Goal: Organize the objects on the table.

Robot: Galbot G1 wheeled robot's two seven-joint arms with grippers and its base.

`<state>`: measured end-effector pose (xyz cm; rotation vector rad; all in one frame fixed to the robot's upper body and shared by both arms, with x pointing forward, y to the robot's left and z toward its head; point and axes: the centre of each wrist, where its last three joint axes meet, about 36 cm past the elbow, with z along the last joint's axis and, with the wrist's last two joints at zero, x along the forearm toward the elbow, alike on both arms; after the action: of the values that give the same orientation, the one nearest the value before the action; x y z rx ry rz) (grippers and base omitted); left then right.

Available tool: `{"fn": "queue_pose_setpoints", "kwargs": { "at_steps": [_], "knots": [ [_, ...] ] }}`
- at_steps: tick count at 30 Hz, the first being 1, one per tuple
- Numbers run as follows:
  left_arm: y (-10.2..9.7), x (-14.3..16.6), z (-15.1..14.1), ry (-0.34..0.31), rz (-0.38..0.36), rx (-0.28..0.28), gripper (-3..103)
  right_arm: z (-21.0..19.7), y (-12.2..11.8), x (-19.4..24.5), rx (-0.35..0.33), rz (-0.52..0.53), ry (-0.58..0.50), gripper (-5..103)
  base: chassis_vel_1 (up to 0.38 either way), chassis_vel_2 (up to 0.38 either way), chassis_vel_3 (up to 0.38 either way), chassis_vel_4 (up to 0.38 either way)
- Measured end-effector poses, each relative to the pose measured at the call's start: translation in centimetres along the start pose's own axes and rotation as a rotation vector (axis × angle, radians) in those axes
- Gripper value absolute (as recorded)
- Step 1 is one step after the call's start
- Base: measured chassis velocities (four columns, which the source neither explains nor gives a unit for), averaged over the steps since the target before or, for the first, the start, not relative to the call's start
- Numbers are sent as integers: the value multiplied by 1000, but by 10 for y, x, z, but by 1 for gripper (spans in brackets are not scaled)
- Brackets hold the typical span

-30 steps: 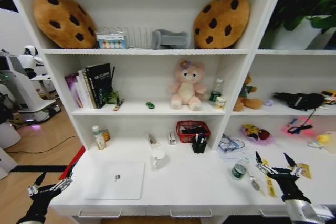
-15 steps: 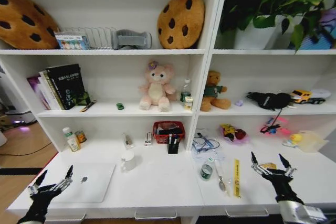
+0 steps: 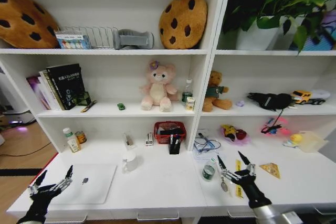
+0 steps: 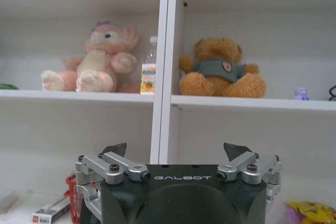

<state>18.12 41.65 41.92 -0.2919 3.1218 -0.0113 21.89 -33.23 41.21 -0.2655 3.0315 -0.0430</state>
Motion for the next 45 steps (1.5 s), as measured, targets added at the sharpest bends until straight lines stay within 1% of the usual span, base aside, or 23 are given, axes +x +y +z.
{"fn": "queue_pose_setpoints", "kwargs": {
  "at_steps": [3,7,9,13,14,17,19,20,22,23,25,26,28,29,31,32,33,34,36,41,45],
  "knots": [
    [0,0,0,0,0,0,100,11,-6,-6,2,30,55,100,0,0,0,0],
    [0,0,0,0,0,0,100,21,-10,-10,1,34,87,100,0,0,0,0],
    [0,0,0,0,0,0,100,33,-7,-14,-11,26,113,100,0,0,0,0],
    [0,0,0,0,0,0,100,40,-1,-21,-27,8,129,100,0,0,0,0],
    [0,0,0,0,0,0,100,43,3,-26,-36,1,137,103,0,0,0,0],
    [0,0,0,0,0,0,100,48,7,-32,-39,-3,143,100,0,0,0,0],
    [0,0,0,0,0,0,100,54,9,-36,-37,1,145,91,0,0,0,0],
    [0,0,0,0,0,0,100,54,9,-36,-37,1,145,91,0,0,0,0],
    [0,0,0,0,0,0,100,57,11,-37,-41,11,146,81,0,0,0,0],
    [0,0,0,0,0,0,100,57,11,-37,-41,11,146,81,0,0,0,0],
    [0,0,0,0,0,0,100,58,12,-37,-40,14,144,70,0,0,0,0],
    [0,0,0,0,0,0,100,58,12,-37,-40,14,144,70,0,0,0,0],
    [0,0,0,0,0,0,100,58,13,-35,-38,18,141,59,0,0,0,0],
    [0,0,0,0,0,0,100,58,13,-35,-38,18,141,59,0,0,0,0],
    [0,0,0,0,0,0,100,58,15,-34,-33,19,136,48,0,0,0,0],
    [0,0,0,0,0,0,100,58,15,-34,-33,19,136,48,0,0,0,0],
    [0,0,0,0,0,0,100,58,16,-34,-33,19,134,43,0,0,0,0],
    [0,0,0,0,0,0,100,56,17,-34,-34,21,130,32,0,0,0,0],
    [0,0,0,0,0,0,100,56,18,-34,-34,23,128,30,0,0,0,0],
    [0,0,0,0,0,0,100,48,20,-31,-35,33,117,30,0,0,0,0],
    [0,0,0,0,0,0,100,30,25,-21,-43,67,91,30,0,0,0,0]
  ]
}}
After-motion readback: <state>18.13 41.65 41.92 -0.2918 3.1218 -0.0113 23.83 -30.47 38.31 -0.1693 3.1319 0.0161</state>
